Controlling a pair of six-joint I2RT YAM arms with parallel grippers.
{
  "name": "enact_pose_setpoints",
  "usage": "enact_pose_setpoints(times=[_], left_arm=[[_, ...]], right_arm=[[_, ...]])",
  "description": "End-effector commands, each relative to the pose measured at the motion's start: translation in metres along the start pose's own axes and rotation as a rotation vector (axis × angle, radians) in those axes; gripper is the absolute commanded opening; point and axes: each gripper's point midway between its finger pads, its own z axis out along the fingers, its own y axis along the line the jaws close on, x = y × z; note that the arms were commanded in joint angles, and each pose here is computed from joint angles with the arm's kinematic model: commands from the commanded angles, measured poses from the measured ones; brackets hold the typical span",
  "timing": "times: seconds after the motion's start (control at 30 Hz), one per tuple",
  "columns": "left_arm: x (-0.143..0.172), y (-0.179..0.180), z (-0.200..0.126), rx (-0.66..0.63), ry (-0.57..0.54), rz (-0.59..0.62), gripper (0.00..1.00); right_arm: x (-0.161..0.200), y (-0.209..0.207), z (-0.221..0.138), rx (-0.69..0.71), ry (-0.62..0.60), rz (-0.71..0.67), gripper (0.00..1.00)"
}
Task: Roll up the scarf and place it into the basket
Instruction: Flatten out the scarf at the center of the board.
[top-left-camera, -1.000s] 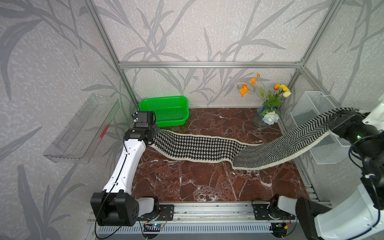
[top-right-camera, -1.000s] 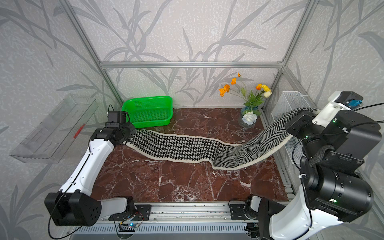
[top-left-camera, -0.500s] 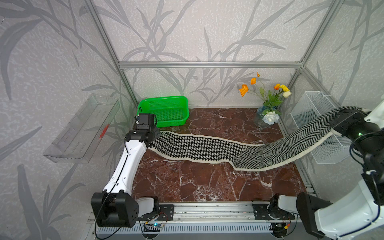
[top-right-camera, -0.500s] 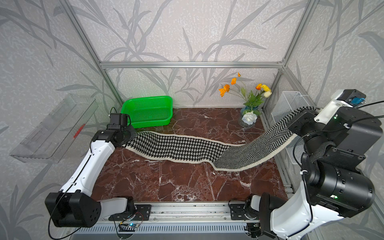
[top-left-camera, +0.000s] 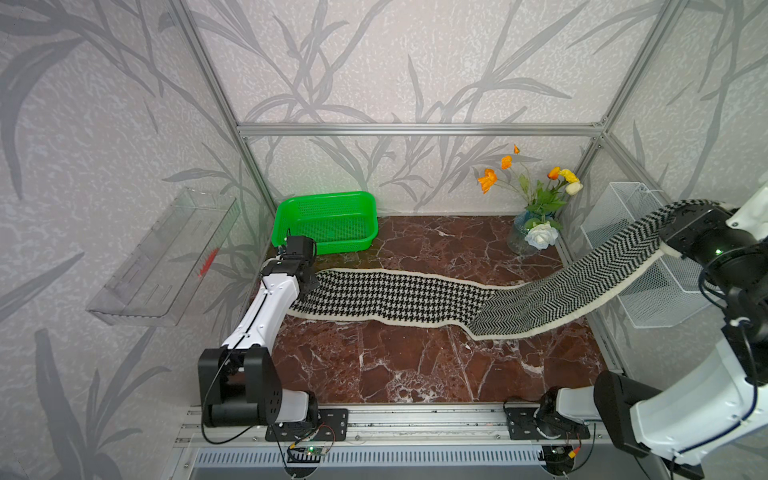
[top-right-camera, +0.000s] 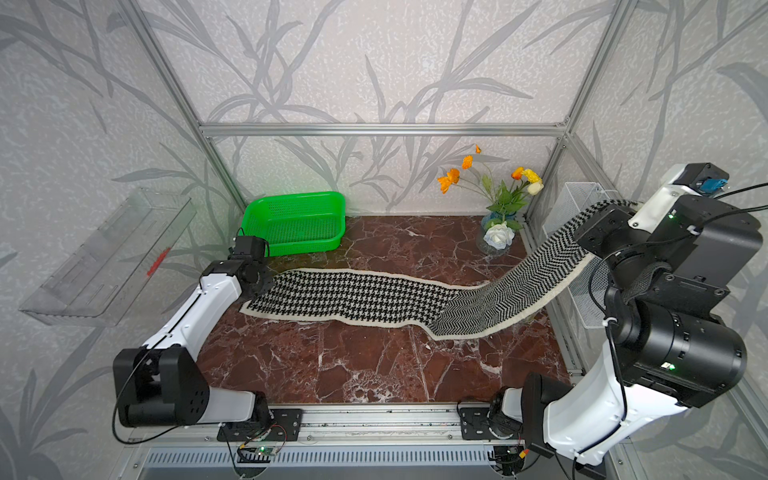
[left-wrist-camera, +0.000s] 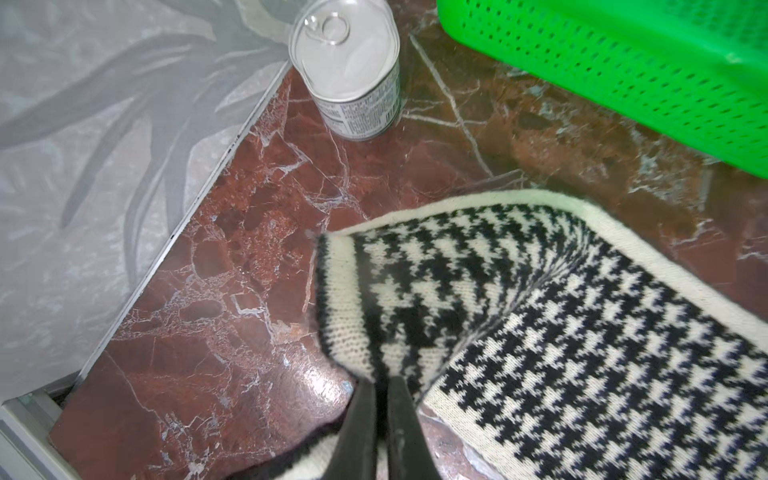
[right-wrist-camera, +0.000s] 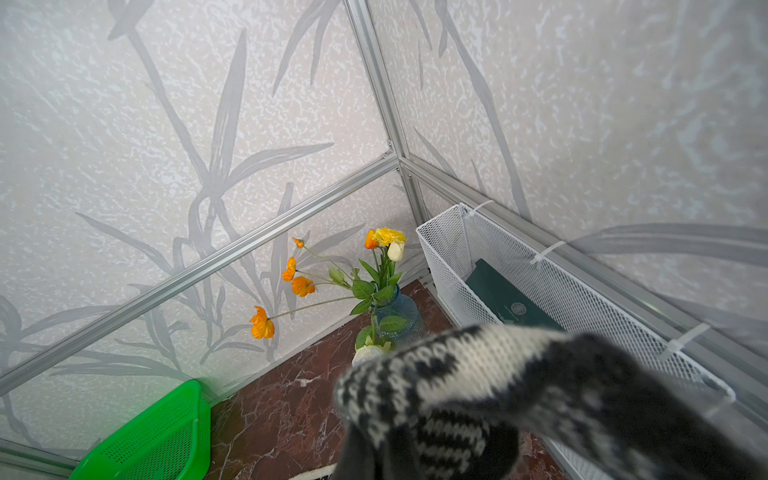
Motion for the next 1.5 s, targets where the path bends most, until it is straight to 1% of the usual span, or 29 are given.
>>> enact_pose_setpoints(times=[0.0, 0.07, 0.2, 0.3, 0.47, 0.57, 0.6, 0.63, 0.67, 0.8, 0.9, 1.0, 1.17, 1.33, 1.4, 1.47], left_arm=[[-0.002, 0.013, 0.008, -0.104, 0.051, 0.024, 0.10], [0.000, 0.017, 0.015, -0.141, 0.066, 0.041, 0.12], [-0.002, 0.028, 0.027, -0.185, 0.091, 0.027, 0.17], [-0.005, 0.038, 0.033, -0.232, 0.104, 0.034, 0.17], [0.005, 0.035, 0.047, -0.218, 0.153, 0.056, 0.16], [0.010, 0.038, 0.055, -0.257, 0.188, 0.081, 0.16], [0.013, 0.038, 0.057, -0.256, 0.208, 0.084, 0.14], [0.018, 0.036, 0.059, -0.246, 0.231, 0.088, 0.10], [0.023, 0.035, 0.061, -0.237, 0.252, 0.094, 0.00], [0.037, 0.034, 0.065, -0.226, 0.302, 0.122, 0.00], [0.041, 0.033, 0.065, -0.214, 0.321, 0.122, 0.00], [0.038, 0.035, 0.063, -0.221, 0.306, 0.106, 0.00], [0.025, 0.015, 0.053, -0.086, 0.271, 0.041, 0.00], [0.018, -0.018, 0.040, 0.111, 0.255, -0.053, 0.00], [0.013, -0.035, 0.029, 0.214, 0.248, -0.080, 0.00], [0.008, -0.049, 0.017, 0.282, 0.228, -0.078, 0.00]], right_arm=[[-0.003, 0.009, 0.004, -0.050, -0.003, 0.002, 0.01], [-0.002, 0.010, 0.006, -0.061, 0.003, 0.003, 0.01], [0.001, 0.017, 0.013, -0.102, 0.030, 0.023, 0.01], [0.002, 0.016, 0.016, -0.101, 0.034, 0.023, 0.01], [-0.003, 0.017, 0.013, -0.100, 0.014, 0.017, 0.01], [0.001, 0.017, 0.016, -0.104, 0.036, 0.017, 0.01], [0.001, 0.015, 0.016, -0.093, 0.032, 0.012, 0.01], [-0.001, 0.013, 0.016, -0.080, 0.022, 0.009, 0.01], [-0.005, 0.011, 0.014, -0.067, 0.006, 0.002, 0.01], [-0.017, 0.012, 0.006, -0.059, -0.050, -0.012, 0.02], [-0.015, 0.012, 0.010, -0.063, -0.035, -0.013, 0.02], [-0.016, 0.011, 0.012, -0.053, -0.041, -0.015, 0.02], [-0.021, 0.007, 0.007, -0.028, -0.068, -0.020, 0.00], [-0.023, -0.007, -0.004, 0.054, -0.099, -0.029, 0.00], [-0.023, -0.012, -0.014, 0.087, -0.115, -0.035, 0.00], [-0.024, -0.016, -0.026, 0.112, -0.143, -0.040, 0.00]])
